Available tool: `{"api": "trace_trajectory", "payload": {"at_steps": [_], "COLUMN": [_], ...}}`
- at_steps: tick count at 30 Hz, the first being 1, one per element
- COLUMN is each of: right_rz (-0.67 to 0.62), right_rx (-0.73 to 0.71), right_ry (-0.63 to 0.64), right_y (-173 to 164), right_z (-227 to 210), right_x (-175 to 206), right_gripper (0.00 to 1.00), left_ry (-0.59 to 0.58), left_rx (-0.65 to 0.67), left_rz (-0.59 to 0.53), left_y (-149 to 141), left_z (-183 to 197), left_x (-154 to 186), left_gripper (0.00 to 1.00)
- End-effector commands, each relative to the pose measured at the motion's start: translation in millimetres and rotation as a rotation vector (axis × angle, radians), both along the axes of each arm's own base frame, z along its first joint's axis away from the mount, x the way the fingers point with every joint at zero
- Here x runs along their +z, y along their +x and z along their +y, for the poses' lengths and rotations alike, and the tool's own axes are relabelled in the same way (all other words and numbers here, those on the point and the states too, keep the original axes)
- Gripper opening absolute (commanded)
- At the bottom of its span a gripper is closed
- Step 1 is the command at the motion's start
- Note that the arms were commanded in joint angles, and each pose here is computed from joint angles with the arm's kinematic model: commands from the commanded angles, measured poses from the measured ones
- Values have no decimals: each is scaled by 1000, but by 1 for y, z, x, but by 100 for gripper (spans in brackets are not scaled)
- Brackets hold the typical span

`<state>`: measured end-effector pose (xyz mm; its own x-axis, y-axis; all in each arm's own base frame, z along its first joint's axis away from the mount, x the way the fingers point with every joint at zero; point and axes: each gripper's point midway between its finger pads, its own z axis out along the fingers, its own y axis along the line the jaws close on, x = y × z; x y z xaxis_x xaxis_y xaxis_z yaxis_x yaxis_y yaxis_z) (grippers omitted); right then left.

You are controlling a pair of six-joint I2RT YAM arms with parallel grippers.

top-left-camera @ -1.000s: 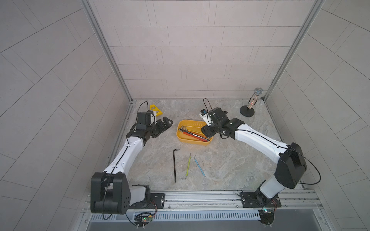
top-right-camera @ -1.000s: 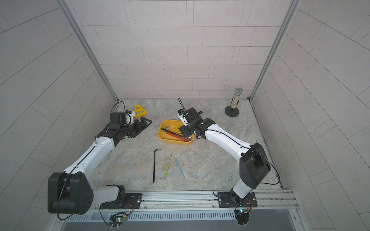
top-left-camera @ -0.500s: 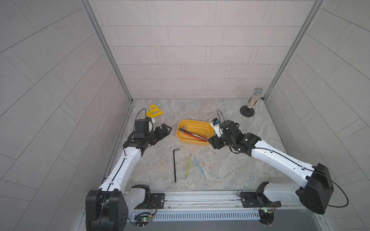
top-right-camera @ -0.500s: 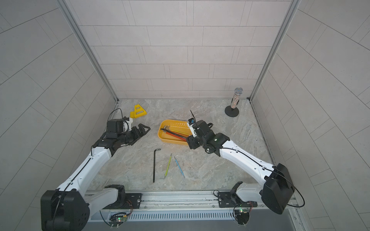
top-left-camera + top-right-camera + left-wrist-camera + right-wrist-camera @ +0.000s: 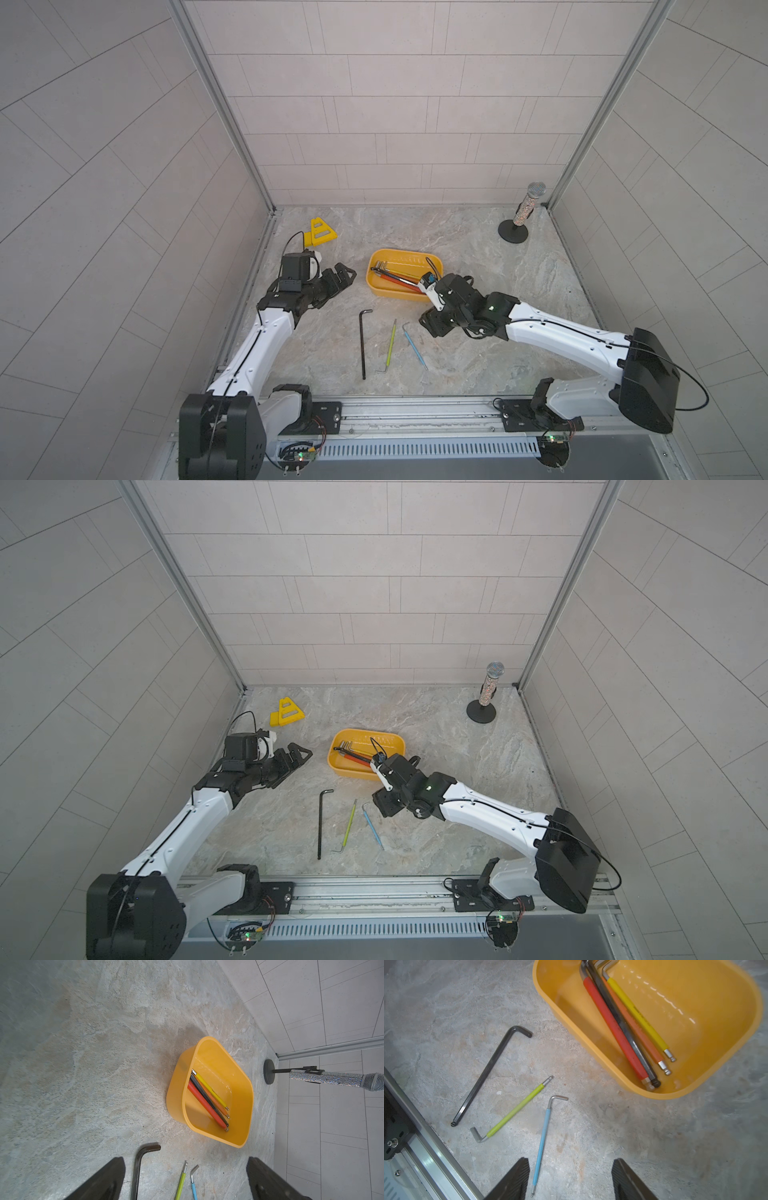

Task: Put the hex key on the desktop into the storage box
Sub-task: Pick up the Allen key from the center of the board.

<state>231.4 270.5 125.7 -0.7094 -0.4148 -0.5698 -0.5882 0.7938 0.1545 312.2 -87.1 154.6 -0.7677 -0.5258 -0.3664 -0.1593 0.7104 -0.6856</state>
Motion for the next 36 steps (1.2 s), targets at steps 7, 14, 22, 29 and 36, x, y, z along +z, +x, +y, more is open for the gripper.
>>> {"api": "trace_trajectory", "payload": {"at_steps": [7,14,22,29,36], "right_rz": [79,113,136,140,158], "right_rx": [-7,9,34,26,26], "right_ry": [-69,-135,-213,-250,-271], "right_y": [-16,-25,-32,-31,-33], "right_z": [23,31,38,38,37], "right_x": [-35,-59,-78,-92,-103], "right_gripper": [63,59,54,52,50], "left_ry": [20,15,13,14,11], "left_rx": [-2,-4,-3,0,-2], "left_rz": [-12,-19,-20,-24,-23], "left_y": [2,1,1,0,0], "left_z": [7,9,10,11,10], "left_x": [6,9,9,10,10], "left_gripper": [99,99,99,99,99]}}
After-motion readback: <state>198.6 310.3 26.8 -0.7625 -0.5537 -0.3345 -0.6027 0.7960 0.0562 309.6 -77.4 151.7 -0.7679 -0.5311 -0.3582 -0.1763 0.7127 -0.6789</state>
